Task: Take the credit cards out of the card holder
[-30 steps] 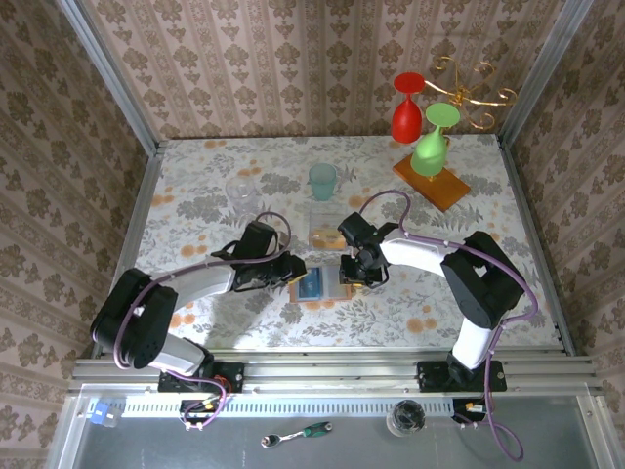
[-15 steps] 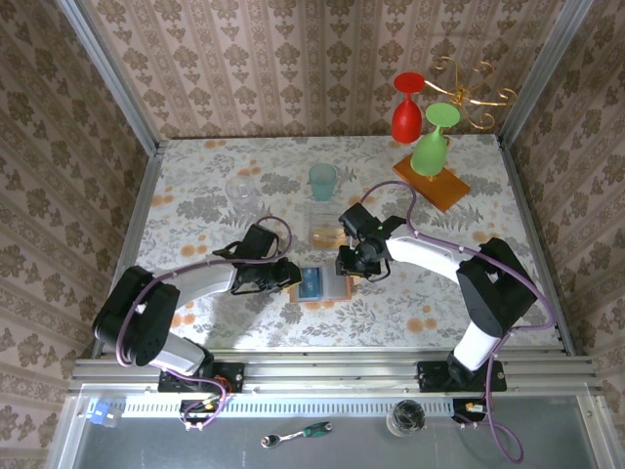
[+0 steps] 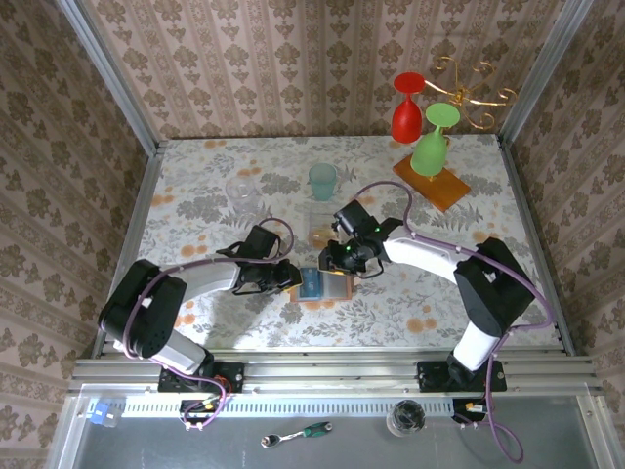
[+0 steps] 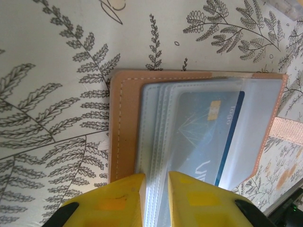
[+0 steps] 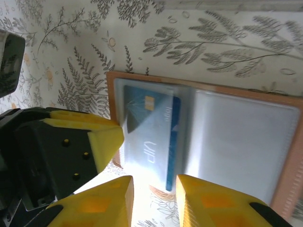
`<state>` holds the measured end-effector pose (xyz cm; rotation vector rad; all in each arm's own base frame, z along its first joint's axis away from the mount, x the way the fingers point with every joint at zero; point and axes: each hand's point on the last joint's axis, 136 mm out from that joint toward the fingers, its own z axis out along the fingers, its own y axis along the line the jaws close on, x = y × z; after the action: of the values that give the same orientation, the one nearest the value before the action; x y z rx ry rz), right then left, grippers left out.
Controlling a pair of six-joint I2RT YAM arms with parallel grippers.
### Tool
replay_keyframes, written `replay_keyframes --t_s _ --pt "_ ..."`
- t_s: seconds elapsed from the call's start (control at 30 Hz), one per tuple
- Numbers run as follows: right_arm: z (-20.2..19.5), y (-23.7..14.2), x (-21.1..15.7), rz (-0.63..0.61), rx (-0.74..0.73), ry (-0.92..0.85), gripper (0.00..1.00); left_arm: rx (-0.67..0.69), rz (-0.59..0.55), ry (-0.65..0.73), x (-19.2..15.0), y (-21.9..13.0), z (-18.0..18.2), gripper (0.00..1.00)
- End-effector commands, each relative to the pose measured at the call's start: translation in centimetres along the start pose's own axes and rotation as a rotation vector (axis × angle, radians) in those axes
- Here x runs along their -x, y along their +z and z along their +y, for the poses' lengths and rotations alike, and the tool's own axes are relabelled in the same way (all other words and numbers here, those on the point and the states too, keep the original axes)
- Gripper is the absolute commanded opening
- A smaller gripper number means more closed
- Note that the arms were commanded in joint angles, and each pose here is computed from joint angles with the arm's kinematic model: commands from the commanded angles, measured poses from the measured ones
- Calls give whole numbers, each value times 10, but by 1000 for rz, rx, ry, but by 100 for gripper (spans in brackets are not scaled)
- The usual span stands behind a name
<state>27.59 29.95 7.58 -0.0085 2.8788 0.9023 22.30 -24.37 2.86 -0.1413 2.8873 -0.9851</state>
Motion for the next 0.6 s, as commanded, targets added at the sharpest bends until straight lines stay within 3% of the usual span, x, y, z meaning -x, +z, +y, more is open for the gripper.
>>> replay_keyframes --t_s 0.0,0.57 --pt "5 15 -8 41 35 17 31 -4 7 27 2 4 -5 21" --pt "-12 43 -18 85 -1 31 32 9 33 22 -3 6 -2 18"
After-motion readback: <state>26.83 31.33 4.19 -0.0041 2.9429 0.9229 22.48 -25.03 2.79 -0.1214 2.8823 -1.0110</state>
